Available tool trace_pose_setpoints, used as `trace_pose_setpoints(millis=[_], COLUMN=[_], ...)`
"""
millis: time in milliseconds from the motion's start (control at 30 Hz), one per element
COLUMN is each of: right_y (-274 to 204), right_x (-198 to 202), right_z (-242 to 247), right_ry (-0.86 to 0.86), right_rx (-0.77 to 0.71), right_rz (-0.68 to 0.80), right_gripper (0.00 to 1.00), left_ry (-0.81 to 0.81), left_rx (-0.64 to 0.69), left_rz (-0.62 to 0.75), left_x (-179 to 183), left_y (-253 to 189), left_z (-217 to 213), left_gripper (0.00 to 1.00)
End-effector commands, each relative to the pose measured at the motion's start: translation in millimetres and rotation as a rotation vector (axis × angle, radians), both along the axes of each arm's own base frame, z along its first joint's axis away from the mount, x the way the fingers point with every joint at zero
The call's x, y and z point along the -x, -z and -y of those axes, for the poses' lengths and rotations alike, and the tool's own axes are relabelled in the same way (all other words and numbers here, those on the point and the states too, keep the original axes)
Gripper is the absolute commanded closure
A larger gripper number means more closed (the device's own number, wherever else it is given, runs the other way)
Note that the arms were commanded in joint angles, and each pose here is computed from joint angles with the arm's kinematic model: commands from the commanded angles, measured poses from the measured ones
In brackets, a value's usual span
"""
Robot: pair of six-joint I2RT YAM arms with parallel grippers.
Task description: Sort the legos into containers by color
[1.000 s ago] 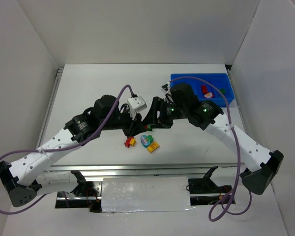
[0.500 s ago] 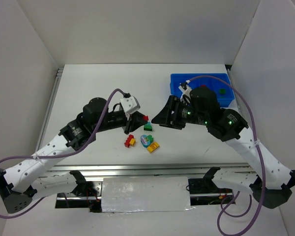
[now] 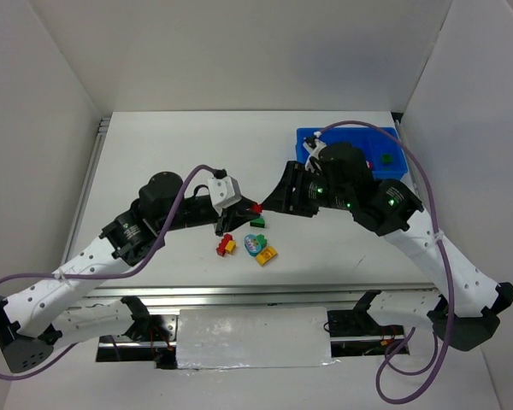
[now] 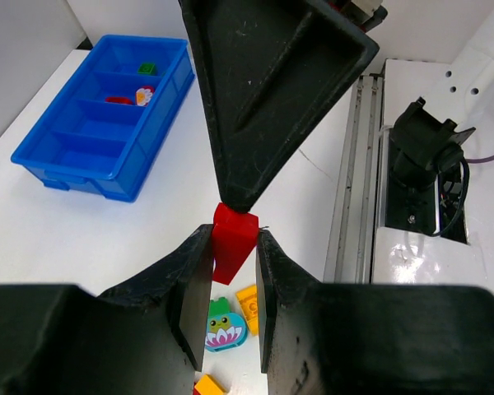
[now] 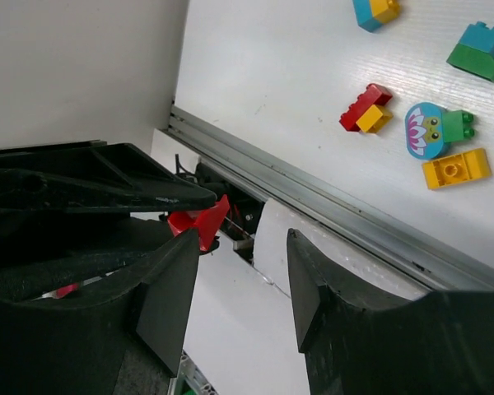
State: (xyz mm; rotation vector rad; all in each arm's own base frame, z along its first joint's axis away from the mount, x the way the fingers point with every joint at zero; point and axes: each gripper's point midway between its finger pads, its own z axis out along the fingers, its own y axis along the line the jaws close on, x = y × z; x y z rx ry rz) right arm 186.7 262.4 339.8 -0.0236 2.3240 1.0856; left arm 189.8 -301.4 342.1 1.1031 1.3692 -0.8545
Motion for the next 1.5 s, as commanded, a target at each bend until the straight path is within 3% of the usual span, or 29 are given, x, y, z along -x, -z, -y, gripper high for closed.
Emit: trace_pose_setpoints(millis=[0, 400, 633, 733, 867, 900, 933, 1000, 1033, 1067, 1133, 1300, 1467], right_y=[-17.8, -20.2, -12.3, -9.2, -9.9, -10.0, -10.2, -9.3, -8.7, -5.6, -6.0, 3.2, 42.3], right_x=[5.5, 14.0, 9.2, 10.5, 10.2, 10.3, 9.6, 9.7, 10.1, 10.6, 11.9, 7.2, -26.7], right_z=[-4.9, -28.2, -31.9, -33.6, -32.4, -32.4, -32.0, -32.0, -32.7, -33.2, -36.2, -34.9, -14.3], right_ry=[-0.043, -0.145, -0.143, -0.15, -0.15, -0.15, -0.148, -0.151, -0.155, -0.16, -0.175, -0.156, -0.022], right_rx=[-0.051, -0.041, -0.014, -0.011, -0.003, -0.001, 0.001, 0.004, 0.005, 0.008, -0.006, 0.013, 0.114], right_rz=[0.065, 0.077, 0.076, 0.068, 0.072, 0.072, 0.071, 0.072, 0.073, 0.068, 0.068, 0.069, 0.054], right_gripper=[0.45, 0.46, 0.52, 0.58, 0.9, 0.92, 1.0, 1.0, 1.0, 1.0, 1.0, 1.0, 1.0], left_ry=[0.054, 0.055, 0.066, 0.065, 0.049, 0.043, 0.031, -0.002, -0.016, -0.021, -0.03, -0.056, -0.161], left_rx=[0.034, 0.017, 0.021, 0.02, 0.016, 0.013, 0.013, 0.001, 0.001, -0.003, -0.008, -0.006, -0.006], left_rz=[0.065, 0.043, 0.045, 0.048, 0.042, 0.039, 0.029, 0.008, -0.009, -0.017, -0.033, -0.05, -0.048], left_x=[6.2, 3.2, 4.9, 4.6, 1.9, 0.6, -1.1, -7.6, -9.4, -10.6, -13.7, -17.6, -27.3], left_y=[-12.1, -5.2, -6.8, -7.8, -6.1, -5.4, -5.3, -1.5, -2.1, -1.8, -1.5, -1.1, -3.0], left_z=[6.4, 12.4, 14.6, 14.8, 13.9, 14.0, 13.8, 13.9, 13.7, 14.1, 16.4, 15.7, 1.4], left_gripper=[1.0, 1.0, 1.0, 1.0, 0.97, 0.96, 0.9, 0.79, 0.66, 0.61, 0.01, 0.0, 0.01])
